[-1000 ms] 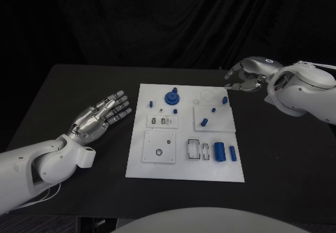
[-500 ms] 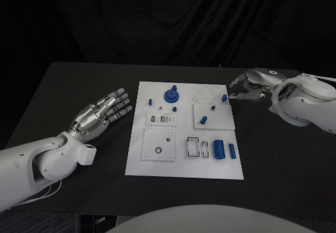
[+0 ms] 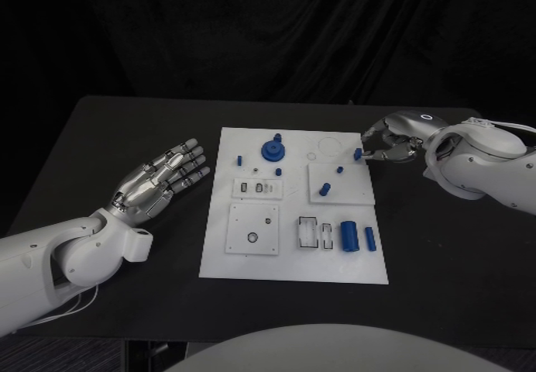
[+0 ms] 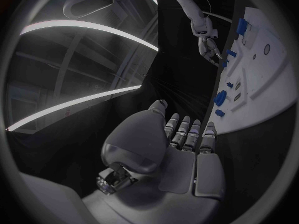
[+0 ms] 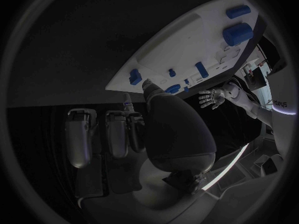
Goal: Assemble the parts on the task board
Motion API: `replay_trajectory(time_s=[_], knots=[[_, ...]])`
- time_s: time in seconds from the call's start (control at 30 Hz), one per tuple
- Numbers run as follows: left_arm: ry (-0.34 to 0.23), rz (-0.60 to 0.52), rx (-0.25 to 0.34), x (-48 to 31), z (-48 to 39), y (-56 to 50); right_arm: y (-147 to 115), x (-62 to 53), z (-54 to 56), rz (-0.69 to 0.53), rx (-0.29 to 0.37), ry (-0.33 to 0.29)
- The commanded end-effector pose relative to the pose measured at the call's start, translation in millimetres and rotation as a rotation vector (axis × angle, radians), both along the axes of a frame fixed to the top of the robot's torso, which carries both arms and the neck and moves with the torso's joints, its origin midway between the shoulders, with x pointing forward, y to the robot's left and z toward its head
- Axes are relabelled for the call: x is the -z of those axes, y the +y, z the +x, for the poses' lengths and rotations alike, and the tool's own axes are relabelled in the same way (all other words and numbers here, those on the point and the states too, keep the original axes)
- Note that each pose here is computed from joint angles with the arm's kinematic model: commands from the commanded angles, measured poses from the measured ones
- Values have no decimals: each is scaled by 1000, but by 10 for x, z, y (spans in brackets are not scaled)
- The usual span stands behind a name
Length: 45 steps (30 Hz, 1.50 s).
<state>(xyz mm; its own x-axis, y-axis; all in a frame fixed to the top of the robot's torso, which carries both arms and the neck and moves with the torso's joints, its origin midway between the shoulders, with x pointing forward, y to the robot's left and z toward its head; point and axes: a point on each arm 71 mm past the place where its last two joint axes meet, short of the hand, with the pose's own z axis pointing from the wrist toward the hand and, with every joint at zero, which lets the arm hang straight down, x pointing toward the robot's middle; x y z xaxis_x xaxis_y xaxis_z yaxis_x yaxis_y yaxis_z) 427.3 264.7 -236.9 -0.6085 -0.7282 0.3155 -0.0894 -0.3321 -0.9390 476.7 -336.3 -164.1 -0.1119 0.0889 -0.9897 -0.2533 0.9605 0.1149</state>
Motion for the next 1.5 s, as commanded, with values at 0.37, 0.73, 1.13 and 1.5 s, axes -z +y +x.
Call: replay_trajectory(time_s=[0.37,0.73,1.13,1.5], knots=[[-50,-59,-12,-44,3,2,42,115,62,-36,9,49],[-51,-64,-8,-39,7,-7,72,184,104,-40,8,55],[-46,-67,0,-30,1,-13,94,227,128,-39,10,50],[-45,-66,-1,-24,2,-7,115,222,158,-30,9,26]])
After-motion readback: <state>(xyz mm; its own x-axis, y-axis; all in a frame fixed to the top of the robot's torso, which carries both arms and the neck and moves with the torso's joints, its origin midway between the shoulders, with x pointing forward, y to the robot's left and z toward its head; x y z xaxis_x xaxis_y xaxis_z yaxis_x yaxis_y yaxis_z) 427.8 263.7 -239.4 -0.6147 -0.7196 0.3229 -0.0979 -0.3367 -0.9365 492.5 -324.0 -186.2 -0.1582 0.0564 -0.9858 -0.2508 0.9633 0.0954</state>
